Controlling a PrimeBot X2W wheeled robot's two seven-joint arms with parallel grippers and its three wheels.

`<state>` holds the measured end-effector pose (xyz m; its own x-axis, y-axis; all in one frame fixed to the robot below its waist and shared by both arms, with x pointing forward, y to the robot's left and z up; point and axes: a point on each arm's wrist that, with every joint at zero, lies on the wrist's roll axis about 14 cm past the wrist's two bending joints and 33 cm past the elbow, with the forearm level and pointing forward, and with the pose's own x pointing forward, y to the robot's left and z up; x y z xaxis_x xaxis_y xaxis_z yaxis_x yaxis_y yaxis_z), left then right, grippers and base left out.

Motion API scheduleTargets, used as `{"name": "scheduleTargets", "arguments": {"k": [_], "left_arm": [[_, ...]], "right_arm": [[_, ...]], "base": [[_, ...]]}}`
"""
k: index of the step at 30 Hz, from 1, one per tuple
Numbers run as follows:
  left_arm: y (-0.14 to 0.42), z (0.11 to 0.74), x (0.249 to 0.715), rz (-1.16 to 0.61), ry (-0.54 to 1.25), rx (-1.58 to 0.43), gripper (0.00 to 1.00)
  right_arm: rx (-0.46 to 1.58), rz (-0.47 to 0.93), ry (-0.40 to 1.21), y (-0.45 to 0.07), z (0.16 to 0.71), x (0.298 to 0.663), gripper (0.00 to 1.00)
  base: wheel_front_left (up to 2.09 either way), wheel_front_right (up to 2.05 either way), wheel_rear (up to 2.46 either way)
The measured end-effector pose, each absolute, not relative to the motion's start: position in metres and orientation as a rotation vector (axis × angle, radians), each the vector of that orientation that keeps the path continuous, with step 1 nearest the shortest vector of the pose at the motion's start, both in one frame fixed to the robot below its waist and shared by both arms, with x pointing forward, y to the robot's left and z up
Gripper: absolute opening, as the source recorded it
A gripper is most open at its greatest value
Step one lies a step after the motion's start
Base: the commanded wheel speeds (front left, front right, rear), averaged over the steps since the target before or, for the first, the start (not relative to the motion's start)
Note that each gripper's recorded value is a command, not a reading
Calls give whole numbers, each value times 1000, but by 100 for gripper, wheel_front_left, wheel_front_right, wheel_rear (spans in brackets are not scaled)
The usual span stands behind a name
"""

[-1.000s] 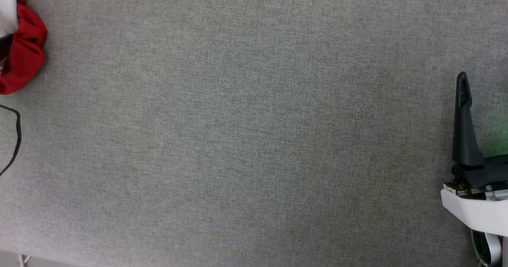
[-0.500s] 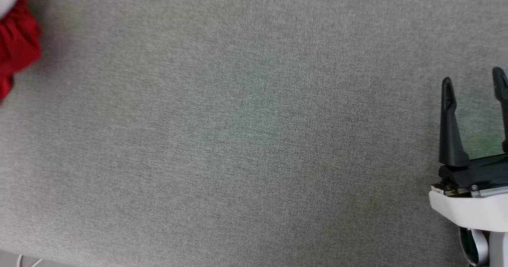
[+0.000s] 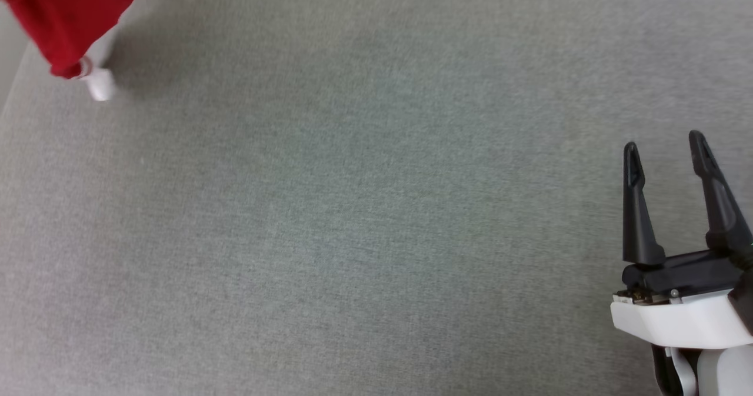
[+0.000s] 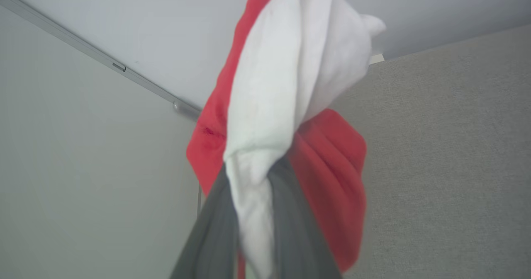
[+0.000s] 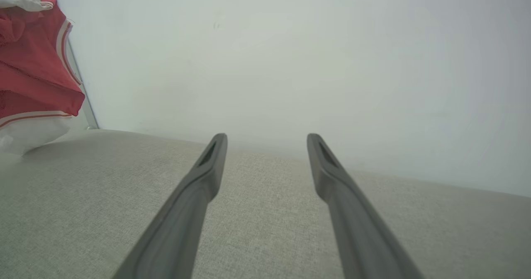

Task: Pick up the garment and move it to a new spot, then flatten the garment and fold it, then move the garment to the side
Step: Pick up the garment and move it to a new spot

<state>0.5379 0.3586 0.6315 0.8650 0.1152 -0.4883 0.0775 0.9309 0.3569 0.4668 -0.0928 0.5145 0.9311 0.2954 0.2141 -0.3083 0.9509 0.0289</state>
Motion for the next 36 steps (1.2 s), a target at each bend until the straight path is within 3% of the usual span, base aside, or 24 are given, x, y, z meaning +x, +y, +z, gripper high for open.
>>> {"name": "scheduleTargets", "arguments": {"k": [9,18,28,36], "left_arm": [[251,689,551,-217,369,494,0],[136,707,553,-485,256,563,0],[37,678,534,-771,226,613,0],[16,570,516,-921,444,607,0]], "right_arm": [[92,237,-249,-121,542,444,100],[77,117,-272,-165,559,413,100],[40,-5,-274,-206,564,388,100],[39,-26,-244,-213,554,393,100]], "base": [[0,0,0],[0,0,0],[0,0,0],[0,0,0]]}}
